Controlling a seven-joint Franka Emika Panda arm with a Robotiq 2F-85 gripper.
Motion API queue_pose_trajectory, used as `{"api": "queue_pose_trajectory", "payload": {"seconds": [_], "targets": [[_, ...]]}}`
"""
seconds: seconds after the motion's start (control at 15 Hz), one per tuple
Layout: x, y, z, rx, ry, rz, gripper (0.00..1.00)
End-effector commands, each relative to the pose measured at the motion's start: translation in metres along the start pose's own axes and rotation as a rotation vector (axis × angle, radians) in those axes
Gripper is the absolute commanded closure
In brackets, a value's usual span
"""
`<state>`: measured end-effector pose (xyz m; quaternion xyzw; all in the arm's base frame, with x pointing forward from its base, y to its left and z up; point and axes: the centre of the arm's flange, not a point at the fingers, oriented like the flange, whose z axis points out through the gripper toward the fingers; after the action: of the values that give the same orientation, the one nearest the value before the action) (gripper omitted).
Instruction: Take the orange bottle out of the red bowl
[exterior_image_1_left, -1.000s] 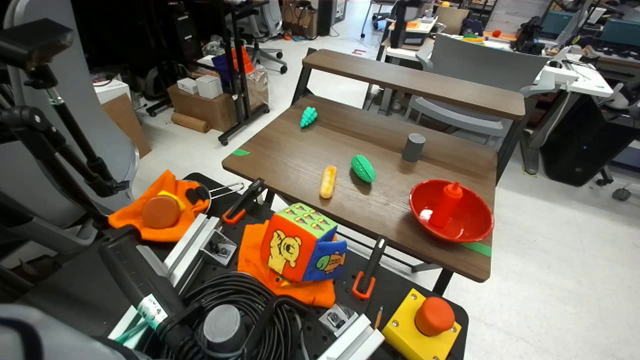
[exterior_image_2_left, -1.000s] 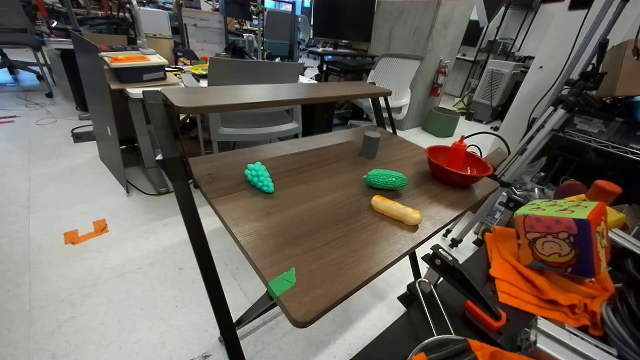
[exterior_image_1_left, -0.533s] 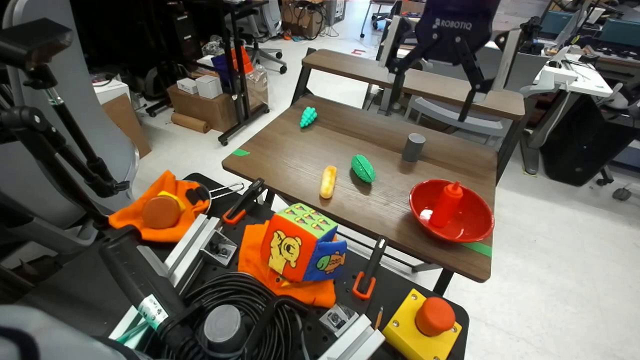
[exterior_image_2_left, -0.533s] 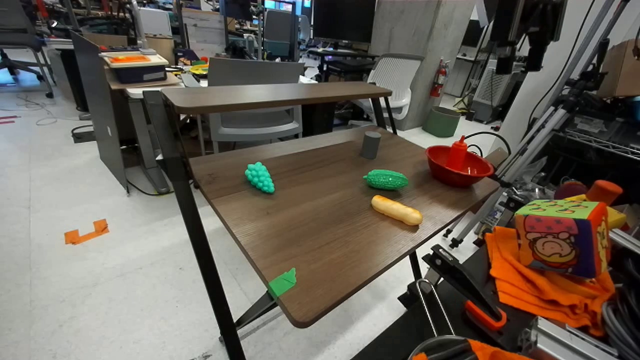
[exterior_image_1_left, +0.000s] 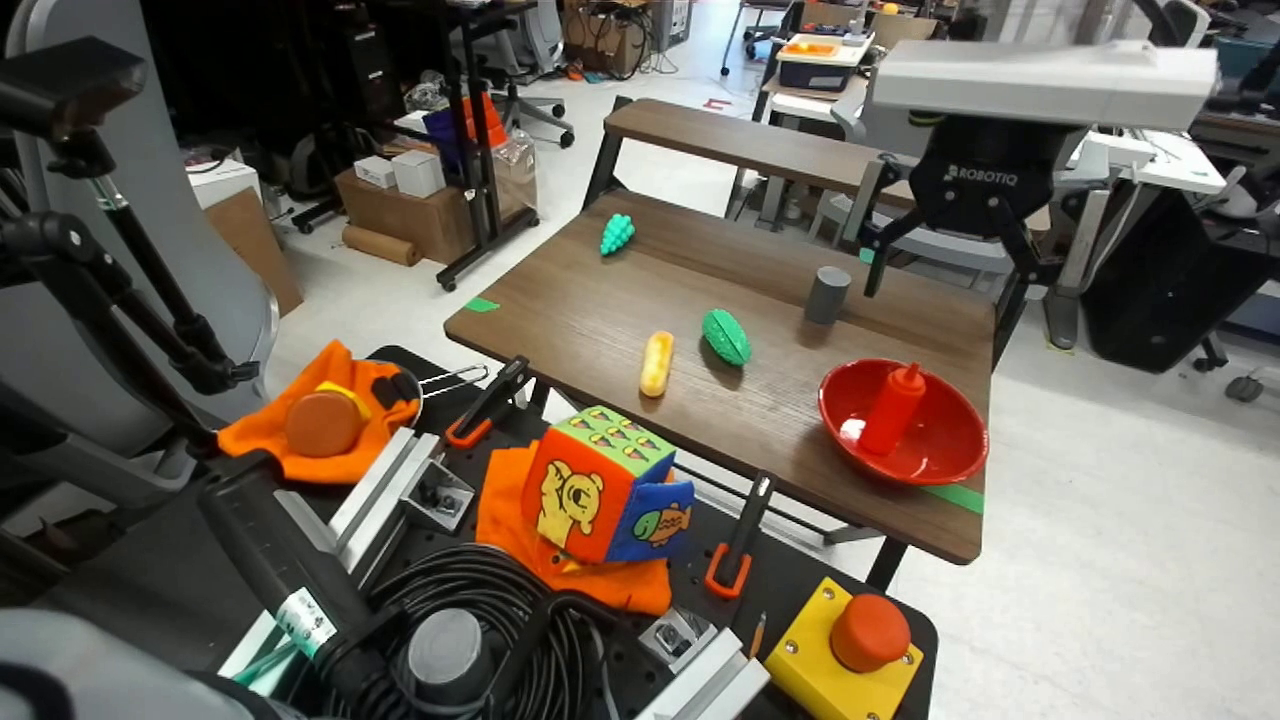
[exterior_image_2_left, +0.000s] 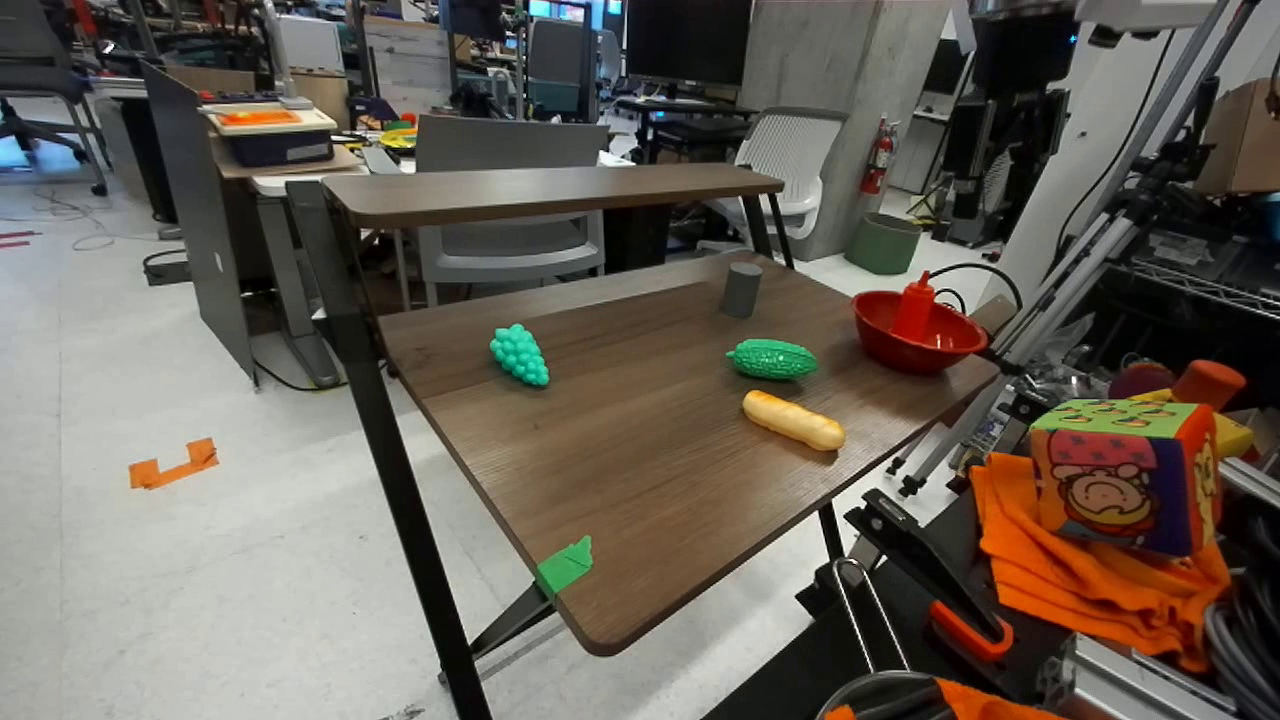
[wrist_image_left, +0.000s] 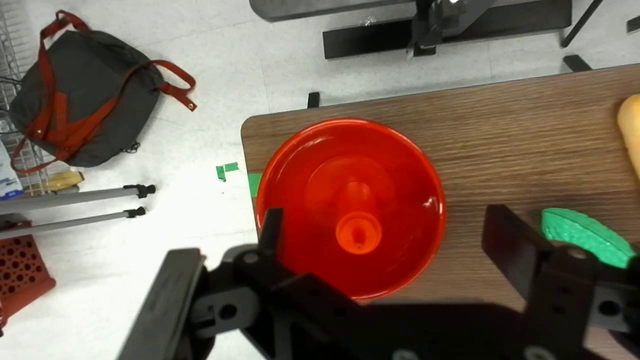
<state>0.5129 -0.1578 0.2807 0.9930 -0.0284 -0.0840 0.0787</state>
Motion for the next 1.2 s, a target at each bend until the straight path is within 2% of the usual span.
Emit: {"api": "queue_pose_trajectory", "payload": {"seconds": [0.0,0.27,0.93,1.0,1.07,1.13], "targets": [[0.025,0.016,0.028,-0.009,0.052,-0.050,0.00],[0.043,0.018,0.060,0.009,0.041,-0.078,0.00],[0.077,-0.005,0.111,-0.007,-0.076,-0.126,0.00],[0.079,-0.007,0.115,-0.004,-0.098,-0.137,0.25],[0.080,-0.010,0.118,-0.004,-0.116,-0.142,0.28],[0.082,-0.012,0.120,-0.004,-0.135,-0.147,0.35]]}}
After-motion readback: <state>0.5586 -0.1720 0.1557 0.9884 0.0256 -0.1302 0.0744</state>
